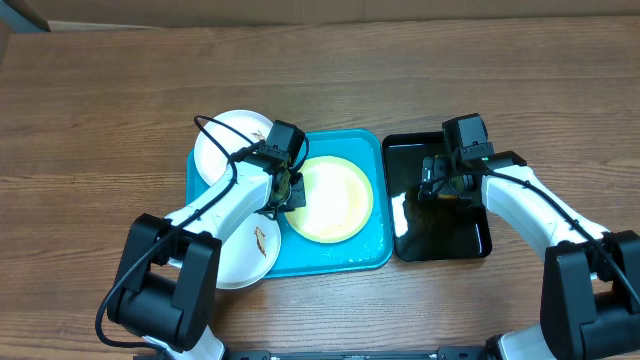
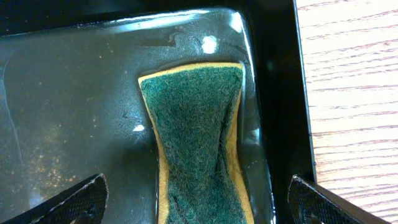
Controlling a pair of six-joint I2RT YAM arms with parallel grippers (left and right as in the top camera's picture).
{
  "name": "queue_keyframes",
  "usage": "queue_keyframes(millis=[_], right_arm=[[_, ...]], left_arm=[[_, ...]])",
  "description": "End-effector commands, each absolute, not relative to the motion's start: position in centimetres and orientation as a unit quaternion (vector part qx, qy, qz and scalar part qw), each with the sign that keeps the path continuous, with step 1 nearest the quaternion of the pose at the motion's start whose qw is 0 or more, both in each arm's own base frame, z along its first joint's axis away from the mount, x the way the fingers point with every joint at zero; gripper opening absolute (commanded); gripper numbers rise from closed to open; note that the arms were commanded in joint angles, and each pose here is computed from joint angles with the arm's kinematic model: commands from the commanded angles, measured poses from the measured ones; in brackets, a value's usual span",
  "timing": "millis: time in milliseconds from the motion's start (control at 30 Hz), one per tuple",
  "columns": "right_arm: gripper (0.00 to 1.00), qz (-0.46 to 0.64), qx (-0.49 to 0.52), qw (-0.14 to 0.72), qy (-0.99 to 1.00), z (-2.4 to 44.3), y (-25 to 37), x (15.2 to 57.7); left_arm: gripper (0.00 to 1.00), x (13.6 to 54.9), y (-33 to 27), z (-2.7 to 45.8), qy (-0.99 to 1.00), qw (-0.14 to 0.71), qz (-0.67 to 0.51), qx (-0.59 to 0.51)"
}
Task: Clean dirty plates on tray and stack at the side
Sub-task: 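Lift the yellow plate off the teal tray with the left gripper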
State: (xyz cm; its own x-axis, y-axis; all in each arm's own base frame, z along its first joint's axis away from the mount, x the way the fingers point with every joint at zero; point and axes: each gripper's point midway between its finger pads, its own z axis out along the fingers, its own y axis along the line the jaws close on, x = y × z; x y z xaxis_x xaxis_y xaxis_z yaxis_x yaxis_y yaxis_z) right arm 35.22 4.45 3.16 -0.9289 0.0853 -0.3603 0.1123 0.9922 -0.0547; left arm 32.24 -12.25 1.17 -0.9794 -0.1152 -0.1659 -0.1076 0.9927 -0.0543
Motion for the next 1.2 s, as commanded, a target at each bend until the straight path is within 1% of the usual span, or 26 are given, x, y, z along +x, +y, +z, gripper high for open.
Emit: queue_keyframes(millis=[0,100,200,300,400,500,633,833,1000,1167], right_arm=[[0.95,-0.019,0.082,0.226,0.970,6.7,4.8,37.4],[1.00,-0.010,0.084,0.258,0.963,9.7,4.9,38.1],[1.00,-0.004,0.085,0.276,0.957,11.5,4.9,38.2],[1.00,-0.002,0.092,0.283,0.955,12.3,4.7,38.1],[1.00,0.006,0.135,0.285,0.949,12.8,3.7,37.8],[1.00,0.039,0.148,0.280,0.948,13.2,3.4,37.6],[1.00,0.074,0.170,0.266,0.946,13.2,2.2,37.4],[1.00,0.054,0.228,0.240,0.942,12.5,-2.1,36.1],[1.00,0.044,0.260,0.219,0.940,11.8,-4.3,34.9],[1.00,0.040,0.265,0.200,0.943,11.0,-4.4,34.1]], left_arm=[[0.04,32.5,-12.8,1.2,0.995,0.083,-0.028,-0.048],[0.04,33.1,-12.7,2.2,0.995,0.088,-0.027,-0.036],[0.04,34.0,-12.8,4.3,0.994,0.102,-0.026,-0.037],[0.04,35.2,-13.3,6.7,0.991,0.124,-0.036,-0.035],[0.04,36.3,-13.8,9.2,0.988,0.147,-0.046,-0.034],[0.04,36.9,-14.0,11.1,0.986,0.157,-0.050,-0.034],[0.04,37.6,-14.3,13.7,0.984,0.167,-0.055,-0.034],[0.04,38.4,-15.9,16.7,0.978,0.185,-0.093,-0.027],[0.04,39.5,-17.8,17.8,0.969,0.216,-0.120,-0.011],[0.04,40.7,-20.2,19.0,0.956,0.257,-0.143,0.008]])
